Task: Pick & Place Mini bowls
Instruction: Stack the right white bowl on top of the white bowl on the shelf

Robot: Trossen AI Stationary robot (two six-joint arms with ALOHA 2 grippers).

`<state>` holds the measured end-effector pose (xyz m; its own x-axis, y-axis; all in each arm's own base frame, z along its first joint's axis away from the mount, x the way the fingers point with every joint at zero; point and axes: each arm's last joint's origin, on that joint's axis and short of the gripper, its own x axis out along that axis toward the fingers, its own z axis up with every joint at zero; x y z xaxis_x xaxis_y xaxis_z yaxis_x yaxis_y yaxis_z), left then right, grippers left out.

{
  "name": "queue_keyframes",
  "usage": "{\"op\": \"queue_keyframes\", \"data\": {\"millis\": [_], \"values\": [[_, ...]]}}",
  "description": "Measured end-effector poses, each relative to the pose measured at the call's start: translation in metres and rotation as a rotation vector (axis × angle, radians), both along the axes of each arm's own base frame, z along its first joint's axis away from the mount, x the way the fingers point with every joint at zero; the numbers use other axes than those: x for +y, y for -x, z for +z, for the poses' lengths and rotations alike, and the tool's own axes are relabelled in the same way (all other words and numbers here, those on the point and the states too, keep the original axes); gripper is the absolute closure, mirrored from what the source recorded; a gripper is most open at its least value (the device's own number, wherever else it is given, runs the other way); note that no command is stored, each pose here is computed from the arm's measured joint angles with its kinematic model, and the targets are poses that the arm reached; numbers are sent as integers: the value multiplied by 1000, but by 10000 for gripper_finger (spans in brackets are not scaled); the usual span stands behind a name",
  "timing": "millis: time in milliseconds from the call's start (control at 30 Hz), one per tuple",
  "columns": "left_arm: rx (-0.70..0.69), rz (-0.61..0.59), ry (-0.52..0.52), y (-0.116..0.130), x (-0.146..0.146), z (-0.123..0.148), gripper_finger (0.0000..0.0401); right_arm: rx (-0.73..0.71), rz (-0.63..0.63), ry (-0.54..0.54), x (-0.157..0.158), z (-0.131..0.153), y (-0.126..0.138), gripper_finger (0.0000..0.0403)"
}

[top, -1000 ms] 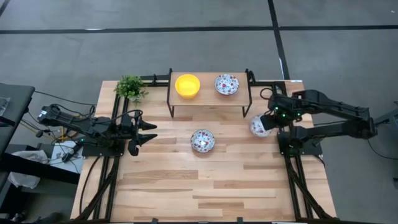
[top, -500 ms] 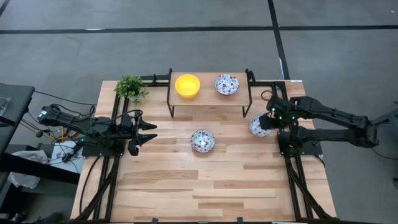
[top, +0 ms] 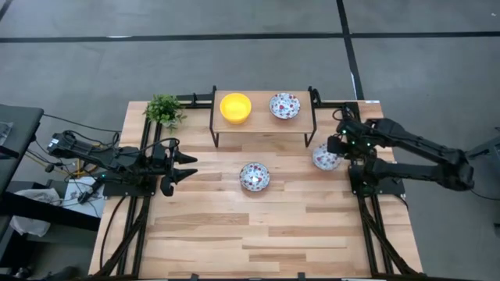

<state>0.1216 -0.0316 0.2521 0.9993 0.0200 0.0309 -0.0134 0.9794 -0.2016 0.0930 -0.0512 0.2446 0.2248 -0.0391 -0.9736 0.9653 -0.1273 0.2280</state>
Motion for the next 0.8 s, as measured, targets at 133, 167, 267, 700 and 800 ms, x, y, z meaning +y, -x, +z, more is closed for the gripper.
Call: {"op": "queue_keyframes", "data": {"millis": [133, 167, 267, 700, 800], "values": [[0, 0, 0, 0, 0, 0, 215, 13, -114, -37, -1, -2, -3, 263], [0, 0, 0, 0, 0, 0, 215, 17, -140, -47, -1, -2, -4, 261], [1, 0, 0, 0, 0, 0, 215, 17, -199, -71, 2, -3, -9, 257], [0, 0, -10, 0, 0, 0, 215, 75, -402, -144, 35, -11, -35, 270], [1, 1, -27, 0, 0, 0, 215, 52, -474, -123, 42, -14, -43, 268]]}}
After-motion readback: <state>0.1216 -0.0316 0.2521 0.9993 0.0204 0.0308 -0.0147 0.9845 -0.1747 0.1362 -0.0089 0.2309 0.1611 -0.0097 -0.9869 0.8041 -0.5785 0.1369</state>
